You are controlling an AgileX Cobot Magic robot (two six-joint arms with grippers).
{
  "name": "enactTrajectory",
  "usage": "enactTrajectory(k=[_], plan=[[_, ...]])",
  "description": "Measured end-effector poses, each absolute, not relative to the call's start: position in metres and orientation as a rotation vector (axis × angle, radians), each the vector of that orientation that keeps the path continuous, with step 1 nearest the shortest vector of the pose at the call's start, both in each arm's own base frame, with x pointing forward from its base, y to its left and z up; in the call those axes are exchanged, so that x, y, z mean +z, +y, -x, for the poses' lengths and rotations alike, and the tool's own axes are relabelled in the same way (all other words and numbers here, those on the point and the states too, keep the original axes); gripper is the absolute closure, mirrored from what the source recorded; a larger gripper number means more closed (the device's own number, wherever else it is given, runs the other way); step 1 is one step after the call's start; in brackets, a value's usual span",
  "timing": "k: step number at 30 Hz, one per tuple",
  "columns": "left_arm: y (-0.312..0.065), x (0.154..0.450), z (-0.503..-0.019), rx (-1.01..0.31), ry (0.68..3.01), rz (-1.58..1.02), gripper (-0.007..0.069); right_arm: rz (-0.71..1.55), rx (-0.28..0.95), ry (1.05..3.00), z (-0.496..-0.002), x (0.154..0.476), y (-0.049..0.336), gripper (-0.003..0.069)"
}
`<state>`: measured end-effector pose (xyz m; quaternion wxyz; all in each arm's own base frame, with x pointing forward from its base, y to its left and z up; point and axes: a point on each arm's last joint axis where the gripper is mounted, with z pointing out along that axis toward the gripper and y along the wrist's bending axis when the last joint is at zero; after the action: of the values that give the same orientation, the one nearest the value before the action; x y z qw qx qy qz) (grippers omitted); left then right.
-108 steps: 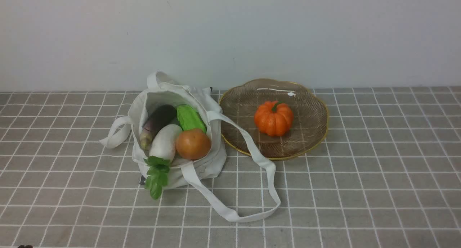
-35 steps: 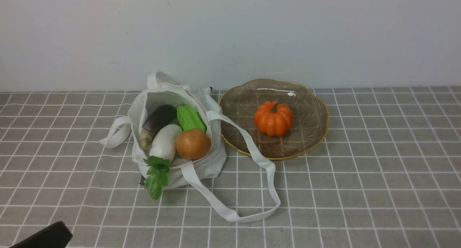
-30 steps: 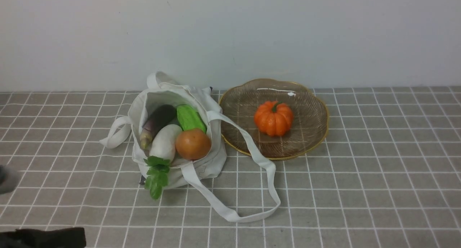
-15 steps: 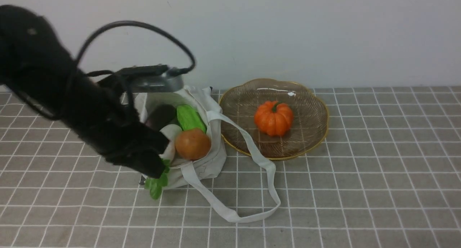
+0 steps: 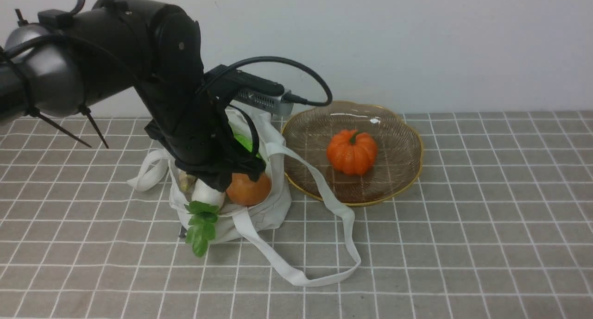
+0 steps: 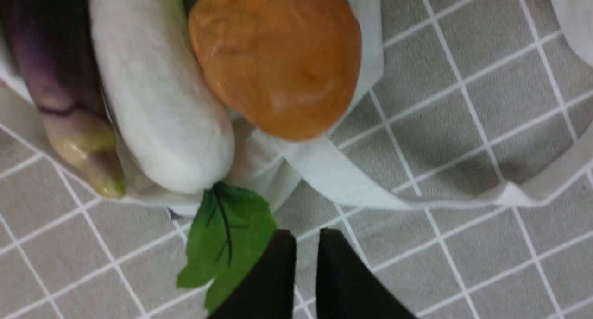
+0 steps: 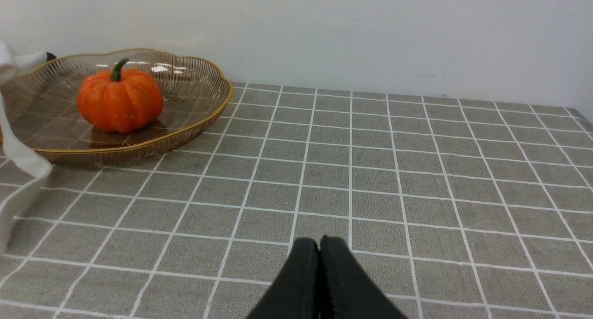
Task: Take vegetables from bag on grey coffee tablecloth place on plate.
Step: 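Reach into the cloth bag and grasp the potato inside with the left gripper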
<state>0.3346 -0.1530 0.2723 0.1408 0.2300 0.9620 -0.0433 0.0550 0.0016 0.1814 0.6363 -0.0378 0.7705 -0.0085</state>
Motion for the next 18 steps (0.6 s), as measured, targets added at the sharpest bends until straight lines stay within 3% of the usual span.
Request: enactTrajectory(k=[6, 7, 8, 9, 13, 18], plan=[[-0.157, 0.264, -0.347, -0.122, 2.707, -0.659, 0.0318, 0.086, -0.019, 1.76, -0.055, 0.181, 0.002, 0.0673], [-0.158, 0.26, -0.349, -0.11, 2.707, -0.671, 0.0246, 0.086, -0.019, 1.76, -0.055, 0.181, 0.002, 0.0673], [-0.158, 0.259, -0.35, -0.108, 2.704, -0.674, 0.0235, 0.086, -0.019, 1.76, -0.055, 0.181, 0.002, 0.0673], [-0.159, 0.253, -0.354, -0.097, 2.694, -0.695, 0.0144, 0.086, -0.019, 1.76, -0.055, 0.181, 0.002, 0.0673], [-0.163, 0.24, -0.362, -0.096, 2.674, -0.702, -0.0001, 0.086, -0.02, 1.76, -0.055, 0.181, 0.002, 0.0673], [-0.166, 0.222, -0.37, -0.089, 2.681, -0.723, -0.0057, 0.086, -0.02, 1.76, -0.055, 0.181, 0.002, 0.0673]])
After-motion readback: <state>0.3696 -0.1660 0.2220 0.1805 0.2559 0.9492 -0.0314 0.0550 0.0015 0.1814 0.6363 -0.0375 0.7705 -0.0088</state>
